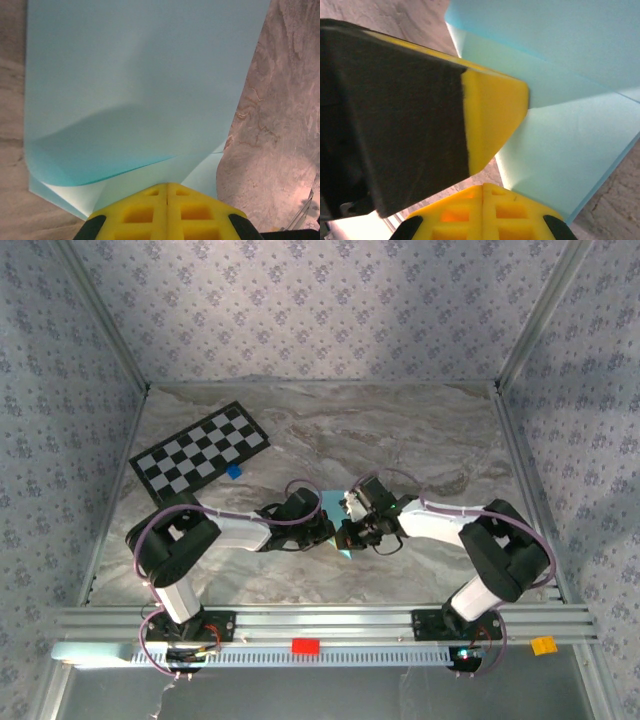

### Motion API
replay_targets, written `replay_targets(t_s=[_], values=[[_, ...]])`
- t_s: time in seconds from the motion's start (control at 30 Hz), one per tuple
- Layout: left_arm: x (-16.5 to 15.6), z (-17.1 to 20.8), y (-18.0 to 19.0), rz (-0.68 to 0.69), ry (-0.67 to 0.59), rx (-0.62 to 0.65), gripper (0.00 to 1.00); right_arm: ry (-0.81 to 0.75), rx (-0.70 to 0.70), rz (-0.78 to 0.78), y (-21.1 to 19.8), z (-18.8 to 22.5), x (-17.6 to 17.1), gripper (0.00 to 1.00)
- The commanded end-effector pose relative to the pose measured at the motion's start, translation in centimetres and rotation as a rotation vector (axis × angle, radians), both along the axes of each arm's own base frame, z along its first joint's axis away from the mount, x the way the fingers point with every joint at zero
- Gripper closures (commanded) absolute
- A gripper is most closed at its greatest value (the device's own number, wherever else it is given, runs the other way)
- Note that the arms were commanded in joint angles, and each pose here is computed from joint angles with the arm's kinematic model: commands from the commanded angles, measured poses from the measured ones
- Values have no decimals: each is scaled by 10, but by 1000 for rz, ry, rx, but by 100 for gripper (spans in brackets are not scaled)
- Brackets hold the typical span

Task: Fold a paper plane with a square sheet of paper (pick it up from the middle)
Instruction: Third fold the triangle at the center of the table.

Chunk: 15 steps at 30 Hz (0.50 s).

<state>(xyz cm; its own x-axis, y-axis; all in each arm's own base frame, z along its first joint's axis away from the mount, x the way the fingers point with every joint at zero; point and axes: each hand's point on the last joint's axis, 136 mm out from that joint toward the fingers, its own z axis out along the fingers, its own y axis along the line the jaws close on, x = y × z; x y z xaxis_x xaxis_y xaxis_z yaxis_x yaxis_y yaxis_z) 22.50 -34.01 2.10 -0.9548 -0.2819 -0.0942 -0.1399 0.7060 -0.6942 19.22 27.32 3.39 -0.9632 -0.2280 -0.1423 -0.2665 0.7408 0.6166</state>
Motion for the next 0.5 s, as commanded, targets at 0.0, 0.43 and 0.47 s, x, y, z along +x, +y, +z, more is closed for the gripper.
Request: replay_targets(t_s=[0.0, 0.43, 0.47], values=[[-7, -18, 10, -3, 30, 81, 100, 25, -42, -22, -3, -7, 0, 99], [-8, -21, 14, 2, 34, 95, 100, 53, -42, -35, -15, -15, -8, 98], [-8, -22, 14, 2, 35, 97, 100, 57, -41, -34, -15, -16, -10, 98]])
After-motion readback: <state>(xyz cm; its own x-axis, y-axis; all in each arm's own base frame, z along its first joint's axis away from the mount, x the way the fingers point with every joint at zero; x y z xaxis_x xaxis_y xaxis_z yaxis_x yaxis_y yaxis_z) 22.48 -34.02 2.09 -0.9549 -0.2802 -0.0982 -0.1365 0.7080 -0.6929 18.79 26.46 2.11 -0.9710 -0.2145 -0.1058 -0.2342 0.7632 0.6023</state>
